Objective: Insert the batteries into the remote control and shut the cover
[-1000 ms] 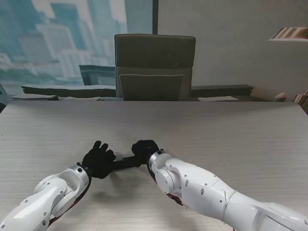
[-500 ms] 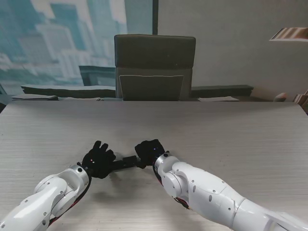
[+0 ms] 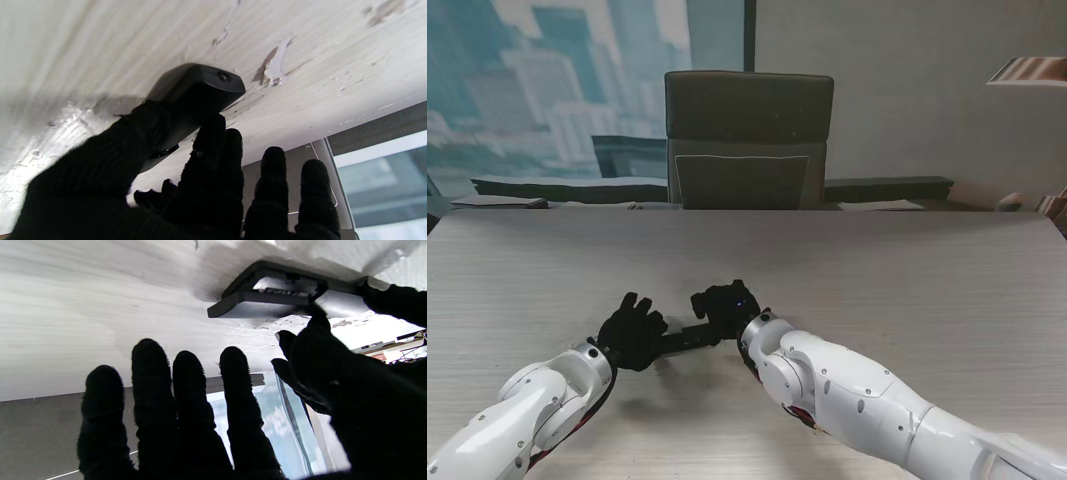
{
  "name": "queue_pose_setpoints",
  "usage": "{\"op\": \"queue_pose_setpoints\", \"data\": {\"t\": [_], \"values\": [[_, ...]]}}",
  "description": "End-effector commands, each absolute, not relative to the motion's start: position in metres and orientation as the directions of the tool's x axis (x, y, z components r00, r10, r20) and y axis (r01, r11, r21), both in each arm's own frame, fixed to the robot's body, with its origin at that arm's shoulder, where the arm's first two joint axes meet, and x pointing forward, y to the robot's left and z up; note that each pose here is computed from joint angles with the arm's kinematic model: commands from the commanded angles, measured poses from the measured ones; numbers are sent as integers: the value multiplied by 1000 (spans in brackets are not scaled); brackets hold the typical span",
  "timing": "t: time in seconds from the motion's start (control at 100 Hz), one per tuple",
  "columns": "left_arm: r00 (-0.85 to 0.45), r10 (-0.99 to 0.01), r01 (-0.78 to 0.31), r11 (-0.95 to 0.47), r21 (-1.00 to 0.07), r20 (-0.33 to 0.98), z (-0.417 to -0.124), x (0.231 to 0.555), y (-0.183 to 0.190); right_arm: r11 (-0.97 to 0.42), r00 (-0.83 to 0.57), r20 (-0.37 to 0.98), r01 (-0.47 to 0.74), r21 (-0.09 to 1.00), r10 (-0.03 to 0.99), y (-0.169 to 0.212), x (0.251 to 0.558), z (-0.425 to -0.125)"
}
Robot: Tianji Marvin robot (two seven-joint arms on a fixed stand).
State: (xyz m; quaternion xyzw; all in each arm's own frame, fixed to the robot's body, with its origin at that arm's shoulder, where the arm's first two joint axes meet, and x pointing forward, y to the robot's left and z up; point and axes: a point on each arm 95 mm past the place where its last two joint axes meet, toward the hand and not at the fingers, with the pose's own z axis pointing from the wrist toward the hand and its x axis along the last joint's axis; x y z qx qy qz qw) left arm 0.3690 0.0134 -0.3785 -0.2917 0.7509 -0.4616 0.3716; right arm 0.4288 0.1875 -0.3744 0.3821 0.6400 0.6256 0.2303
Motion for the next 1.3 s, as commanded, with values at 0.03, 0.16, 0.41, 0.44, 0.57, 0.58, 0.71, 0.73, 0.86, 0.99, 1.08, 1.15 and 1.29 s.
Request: {"op": "queue_pose_setpoints", "data": {"t": [0.03,0.16,0.41,0.44,0.57,0.58,0.71,0.73,0.86,0.99,1.08,1.15,1.29], "values": [[-563,-780,-178,437,-882,-273,-406,355,21,-80,-608,201,221,972,768,201,430,-374],[-562,-781,-177,436,-882,-273,-406,355,21,-52,-615,189,234,971,765,207,431,-377],[-560,-782,-177,434,-883,-273,-406,355,22,-8,-610,169,258,966,774,211,433,-391],[-559,-783,-177,434,-883,-272,-406,355,22,-1,-612,168,263,965,773,210,432,-393],[-560,-782,-178,434,-883,-272,-406,355,22,35,-623,163,293,955,765,209,427,-401],[-560,-782,-178,435,-883,-272,-406,355,22,37,-624,163,296,955,764,209,426,-401],[-560,-782,-178,435,-883,-272,-406,354,22,57,-631,168,321,945,758,207,421,-406],[-560,-782,-178,435,-883,-272,-406,354,22,58,-630,171,325,944,757,207,421,-407],[-561,-781,-178,436,-882,-273,-406,354,22,58,-629,183,343,937,756,206,419,-408],[-561,-782,-178,436,-882,-272,-406,354,22,58,-631,188,348,936,753,205,418,-408],[-561,-782,-179,435,-882,-272,-406,354,22,56,-631,189,347,936,752,205,418,-408],[-561,-782,-180,435,-882,-271,-406,355,22,55,-631,190,348,936,753,204,417,-409],[-561,-782,-179,435,-882,-271,-405,354,22,51,-631,195,349,936,751,204,418,-408]]}}
